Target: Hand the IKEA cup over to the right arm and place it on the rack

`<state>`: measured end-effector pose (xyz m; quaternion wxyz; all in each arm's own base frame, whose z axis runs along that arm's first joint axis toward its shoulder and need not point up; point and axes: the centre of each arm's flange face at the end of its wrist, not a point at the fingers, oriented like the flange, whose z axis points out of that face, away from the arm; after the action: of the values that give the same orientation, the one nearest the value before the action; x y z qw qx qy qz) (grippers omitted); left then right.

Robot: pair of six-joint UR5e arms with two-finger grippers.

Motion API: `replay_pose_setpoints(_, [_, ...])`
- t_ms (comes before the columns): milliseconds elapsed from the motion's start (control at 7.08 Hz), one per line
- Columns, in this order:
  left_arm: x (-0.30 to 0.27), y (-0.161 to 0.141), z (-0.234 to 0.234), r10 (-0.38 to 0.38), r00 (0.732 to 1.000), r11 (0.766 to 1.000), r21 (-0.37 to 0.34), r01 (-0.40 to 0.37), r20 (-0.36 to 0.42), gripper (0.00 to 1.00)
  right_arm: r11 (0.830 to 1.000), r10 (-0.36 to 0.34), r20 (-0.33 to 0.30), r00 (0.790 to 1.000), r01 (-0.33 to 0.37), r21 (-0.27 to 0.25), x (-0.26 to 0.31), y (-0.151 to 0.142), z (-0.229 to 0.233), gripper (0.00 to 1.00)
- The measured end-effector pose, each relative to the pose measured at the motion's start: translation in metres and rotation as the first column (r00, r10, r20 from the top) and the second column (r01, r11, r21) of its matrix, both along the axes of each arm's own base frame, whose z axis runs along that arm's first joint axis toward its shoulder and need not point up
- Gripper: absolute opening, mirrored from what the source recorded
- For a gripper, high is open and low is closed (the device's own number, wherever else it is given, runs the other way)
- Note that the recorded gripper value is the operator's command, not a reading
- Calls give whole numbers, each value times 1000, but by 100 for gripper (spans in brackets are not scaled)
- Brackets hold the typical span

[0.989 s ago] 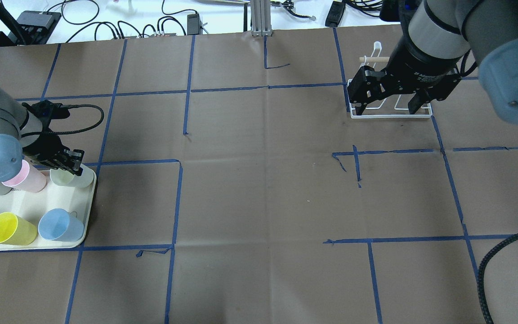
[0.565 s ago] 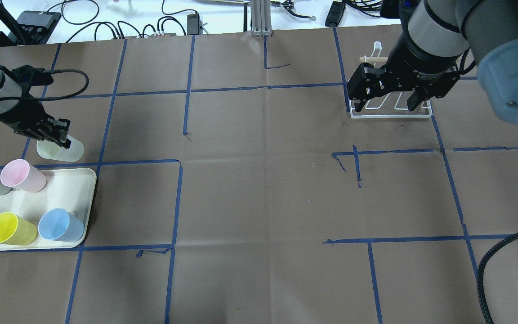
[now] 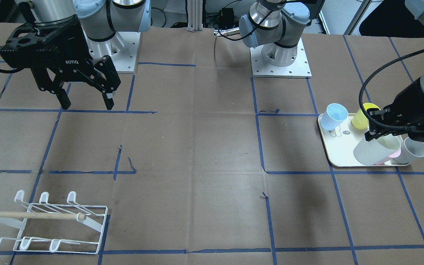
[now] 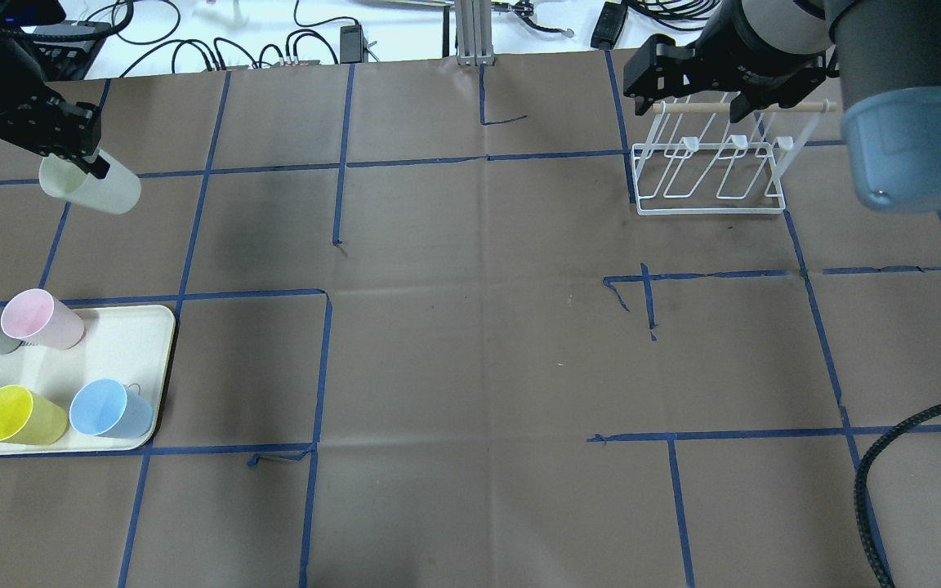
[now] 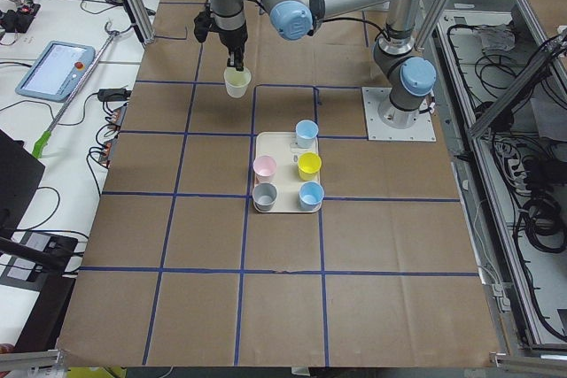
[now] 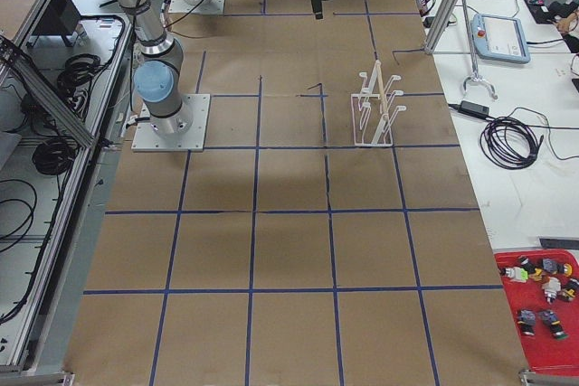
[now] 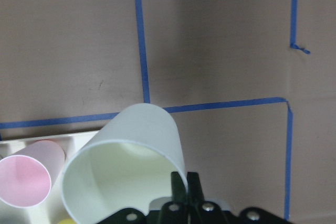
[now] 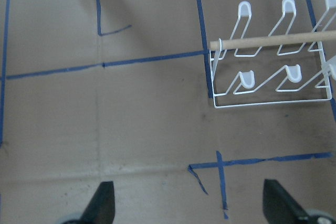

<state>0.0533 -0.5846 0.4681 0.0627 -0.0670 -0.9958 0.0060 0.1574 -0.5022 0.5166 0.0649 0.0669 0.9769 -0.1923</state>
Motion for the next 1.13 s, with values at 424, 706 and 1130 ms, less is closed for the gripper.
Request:
replay_pose_setpoints(424, [-56,-18,16,-99,969,983,-176,59,-226,0,959,-272,242,931,282,-8,10,-12,-12,99])
replay_pose_setpoints(706, [-102,-29,7,-235,915,925,-366,107,-327,0,909,-347,487,802,415,-37,22,-5,-48,99])
replay_pose_setpoints(1130, [-162,-14,-47,-471,798,744,-655,132,-375,0,838,-343,792,505,545,16,34,34,-77,99])
